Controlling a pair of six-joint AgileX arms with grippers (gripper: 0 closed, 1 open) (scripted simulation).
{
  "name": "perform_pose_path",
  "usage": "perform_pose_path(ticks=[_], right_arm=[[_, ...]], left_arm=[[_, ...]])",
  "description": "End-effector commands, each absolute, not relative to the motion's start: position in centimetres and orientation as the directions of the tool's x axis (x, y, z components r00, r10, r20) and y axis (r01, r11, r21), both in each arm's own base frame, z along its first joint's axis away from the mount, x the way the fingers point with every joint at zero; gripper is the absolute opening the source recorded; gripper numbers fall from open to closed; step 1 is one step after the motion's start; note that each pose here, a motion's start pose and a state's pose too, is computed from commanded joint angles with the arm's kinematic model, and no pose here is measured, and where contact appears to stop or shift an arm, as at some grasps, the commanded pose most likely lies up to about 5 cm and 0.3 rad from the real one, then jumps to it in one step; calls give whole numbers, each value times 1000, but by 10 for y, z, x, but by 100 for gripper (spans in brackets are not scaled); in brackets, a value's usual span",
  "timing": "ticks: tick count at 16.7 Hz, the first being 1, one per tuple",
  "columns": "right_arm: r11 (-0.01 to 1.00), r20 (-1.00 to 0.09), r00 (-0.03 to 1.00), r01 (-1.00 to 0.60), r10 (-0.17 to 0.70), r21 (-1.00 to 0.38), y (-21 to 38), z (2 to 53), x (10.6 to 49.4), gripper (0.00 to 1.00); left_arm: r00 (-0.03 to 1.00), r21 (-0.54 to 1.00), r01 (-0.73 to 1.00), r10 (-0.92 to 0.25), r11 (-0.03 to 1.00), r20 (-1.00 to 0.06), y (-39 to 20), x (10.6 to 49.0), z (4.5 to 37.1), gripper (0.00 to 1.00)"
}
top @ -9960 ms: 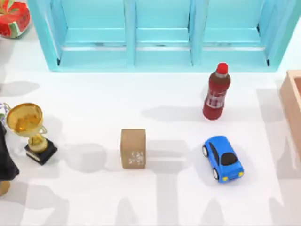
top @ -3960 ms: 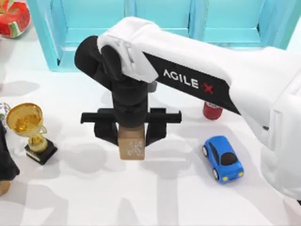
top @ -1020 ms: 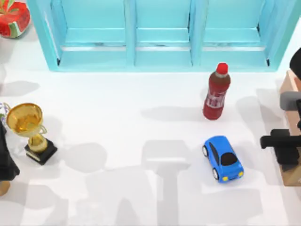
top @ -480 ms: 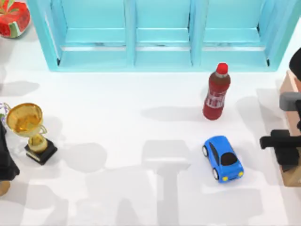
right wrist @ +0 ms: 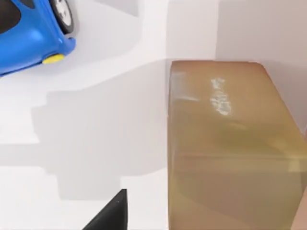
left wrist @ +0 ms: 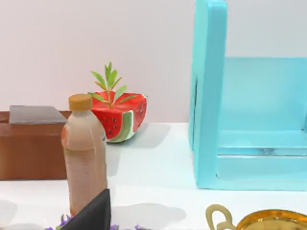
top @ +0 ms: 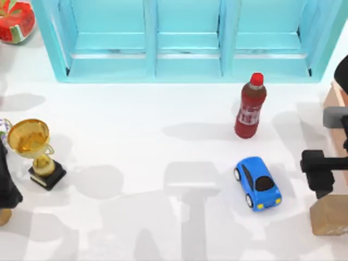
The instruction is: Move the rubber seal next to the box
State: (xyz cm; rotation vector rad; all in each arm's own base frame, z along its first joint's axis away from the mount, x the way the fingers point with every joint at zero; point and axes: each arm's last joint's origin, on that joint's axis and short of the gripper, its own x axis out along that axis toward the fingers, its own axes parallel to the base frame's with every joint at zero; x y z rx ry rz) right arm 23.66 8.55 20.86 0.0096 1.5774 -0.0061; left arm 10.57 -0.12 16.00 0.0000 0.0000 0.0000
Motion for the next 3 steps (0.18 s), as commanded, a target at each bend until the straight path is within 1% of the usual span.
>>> perform_pose_path(ticks=[3], right_arm=[[1000,-1000,-7,10,2,2,85,209,237,100]], left_arm=[[1000,0,0,0,1000,0,-1,106,160,100]])
